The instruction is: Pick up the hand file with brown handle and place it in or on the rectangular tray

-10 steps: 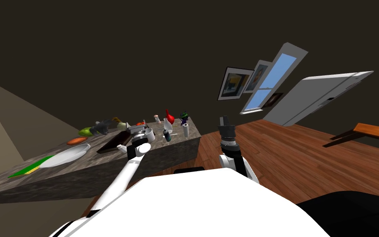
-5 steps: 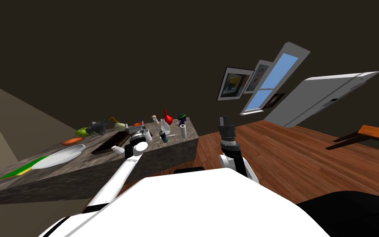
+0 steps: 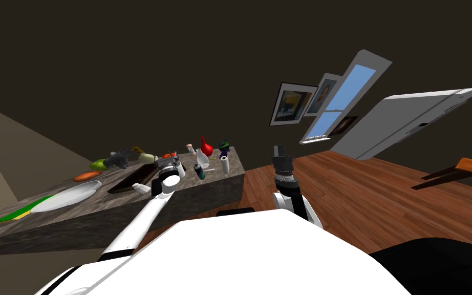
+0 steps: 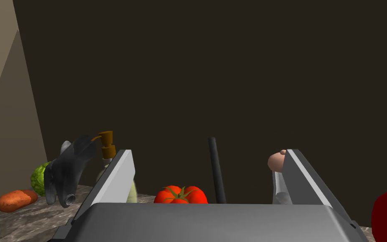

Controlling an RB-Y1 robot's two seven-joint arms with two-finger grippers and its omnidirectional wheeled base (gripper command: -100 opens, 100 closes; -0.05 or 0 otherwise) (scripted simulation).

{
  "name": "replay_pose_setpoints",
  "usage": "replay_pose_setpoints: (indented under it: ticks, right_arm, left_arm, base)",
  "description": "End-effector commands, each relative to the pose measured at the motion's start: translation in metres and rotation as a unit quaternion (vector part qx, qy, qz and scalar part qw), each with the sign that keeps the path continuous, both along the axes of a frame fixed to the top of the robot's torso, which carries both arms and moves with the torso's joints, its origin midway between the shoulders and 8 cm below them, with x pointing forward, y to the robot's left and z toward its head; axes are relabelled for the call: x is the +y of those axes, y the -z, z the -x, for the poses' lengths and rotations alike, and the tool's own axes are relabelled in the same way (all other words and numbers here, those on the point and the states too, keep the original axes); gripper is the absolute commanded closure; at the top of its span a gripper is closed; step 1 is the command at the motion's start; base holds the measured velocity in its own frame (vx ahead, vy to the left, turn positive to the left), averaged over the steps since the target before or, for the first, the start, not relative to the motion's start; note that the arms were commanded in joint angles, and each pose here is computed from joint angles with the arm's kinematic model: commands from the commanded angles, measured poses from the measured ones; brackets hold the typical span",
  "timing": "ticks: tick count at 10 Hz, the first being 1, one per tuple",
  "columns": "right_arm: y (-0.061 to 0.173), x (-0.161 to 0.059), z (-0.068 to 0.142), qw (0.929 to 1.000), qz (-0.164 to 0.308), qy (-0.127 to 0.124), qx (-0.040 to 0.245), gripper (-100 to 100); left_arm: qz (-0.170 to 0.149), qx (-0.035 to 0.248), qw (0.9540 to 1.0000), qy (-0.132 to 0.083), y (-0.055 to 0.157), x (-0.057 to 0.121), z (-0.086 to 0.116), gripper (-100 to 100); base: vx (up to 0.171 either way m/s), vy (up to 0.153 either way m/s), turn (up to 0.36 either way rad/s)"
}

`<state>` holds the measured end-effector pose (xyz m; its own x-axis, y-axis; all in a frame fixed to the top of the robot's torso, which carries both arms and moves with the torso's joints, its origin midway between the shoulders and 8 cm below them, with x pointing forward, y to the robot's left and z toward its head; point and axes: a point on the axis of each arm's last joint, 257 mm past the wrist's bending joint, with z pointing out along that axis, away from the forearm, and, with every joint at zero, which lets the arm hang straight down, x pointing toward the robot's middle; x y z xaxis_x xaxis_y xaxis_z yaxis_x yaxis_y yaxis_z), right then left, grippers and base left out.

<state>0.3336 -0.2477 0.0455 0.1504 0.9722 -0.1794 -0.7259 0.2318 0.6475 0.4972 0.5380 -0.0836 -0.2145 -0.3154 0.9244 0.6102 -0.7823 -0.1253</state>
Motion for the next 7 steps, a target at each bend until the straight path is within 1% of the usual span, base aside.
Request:
replay_pose_setpoints:
  ticks: [1,2,3,4,6,7]
  right_arm:
    - [0.000,0.000,0.000,1.0000,0.000,0.000,0.000,0]
    - [0.000,0.000,0.000,1.0000,0.000,0.000,0.000,0]
    - [0.000,0.000,0.000,1.0000,0.000,0.000,0.000,0]
    - [0.000,0.000,0.000,1.0000,0.000,0.000,0.000,0]
    - [0.000,0.000,0.000,1.0000,0.000,0.000,0.000,0]
    - [0.000,0.000,0.000,1.0000,0.000,0.000,0.000,0]
  left_arm:
    - [0.018,0.010,0.9998,0.000,0.009,0.014,-0.003,-100]
    - [0.024,0.009,0.9997,0.000,0.010,0.015,-0.003,-100]
    - [0.038,0.017,0.9991,-0.001,0.017,0.026,-0.005,-100]
    - [0.042,0.017,0.9990,-0.001,0.018,0.027,-0.005,-100]
    - [0.067,0.032,0.9972,-0.003,0.030,0.048,-0.007,-100]
    - [0.074,0.031,0.9968,-0.003,0.032,0.049,-0.006,-100]
  base:
    - [0.037,-0.083,0.019]
    - [0.038,-0.072,0.023]
    - [0.038,-0.071,0.026]
    - [0.031,-0.061,0.021]
    - [0.058,-0.083,0.038]
    - [0.050,-0.072,0.021]
